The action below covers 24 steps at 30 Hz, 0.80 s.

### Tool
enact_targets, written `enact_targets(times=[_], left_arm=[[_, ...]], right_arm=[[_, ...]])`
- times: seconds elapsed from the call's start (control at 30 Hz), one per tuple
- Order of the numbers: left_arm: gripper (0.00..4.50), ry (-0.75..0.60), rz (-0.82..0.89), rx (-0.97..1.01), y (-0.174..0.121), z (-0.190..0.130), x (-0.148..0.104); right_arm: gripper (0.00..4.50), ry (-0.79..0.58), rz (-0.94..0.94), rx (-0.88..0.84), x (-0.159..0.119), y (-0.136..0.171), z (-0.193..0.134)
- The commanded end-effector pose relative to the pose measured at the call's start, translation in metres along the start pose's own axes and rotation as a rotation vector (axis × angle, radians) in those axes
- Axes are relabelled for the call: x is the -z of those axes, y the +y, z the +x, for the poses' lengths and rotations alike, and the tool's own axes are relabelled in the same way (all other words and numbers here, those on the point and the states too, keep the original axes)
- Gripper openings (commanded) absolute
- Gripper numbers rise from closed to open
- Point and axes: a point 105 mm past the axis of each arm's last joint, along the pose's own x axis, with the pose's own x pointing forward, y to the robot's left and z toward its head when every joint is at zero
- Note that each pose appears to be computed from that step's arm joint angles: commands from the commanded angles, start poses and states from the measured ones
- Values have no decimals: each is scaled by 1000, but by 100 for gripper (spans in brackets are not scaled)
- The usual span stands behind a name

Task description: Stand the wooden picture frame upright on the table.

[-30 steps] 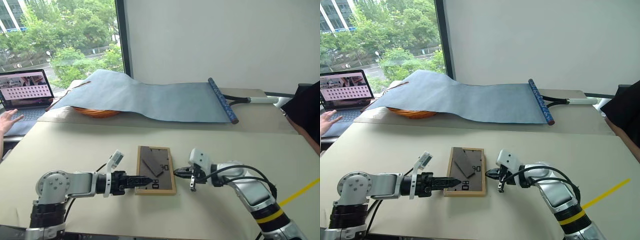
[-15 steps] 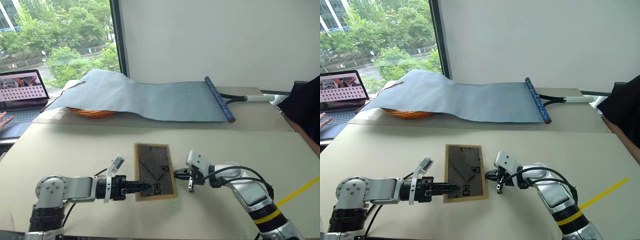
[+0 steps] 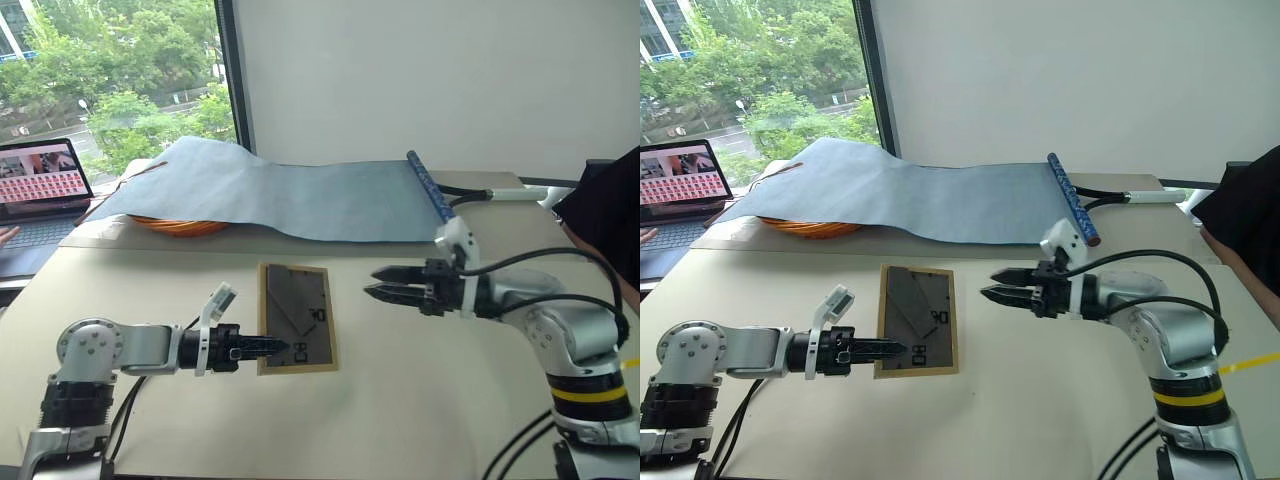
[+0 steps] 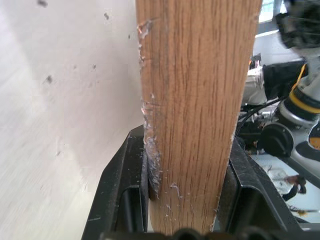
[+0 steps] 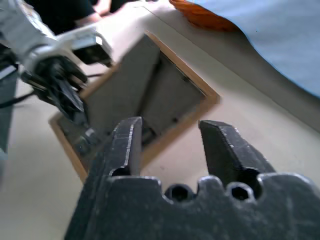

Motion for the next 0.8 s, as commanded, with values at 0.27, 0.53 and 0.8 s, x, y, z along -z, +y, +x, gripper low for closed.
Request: enact_targets(times=[0.27,0.53,0.8], left_arm=[[115,27,61,95,-21,11,-8],[115,20,-6,68,-7,2,-5],[115,40,-53,181,-16,-5,-4]], right_arm=[[420,81,-92,-100,27,8,51],[420,-76,-164,-239,-4,41,31],[420,-36,-254,-91,-2,24,5]])
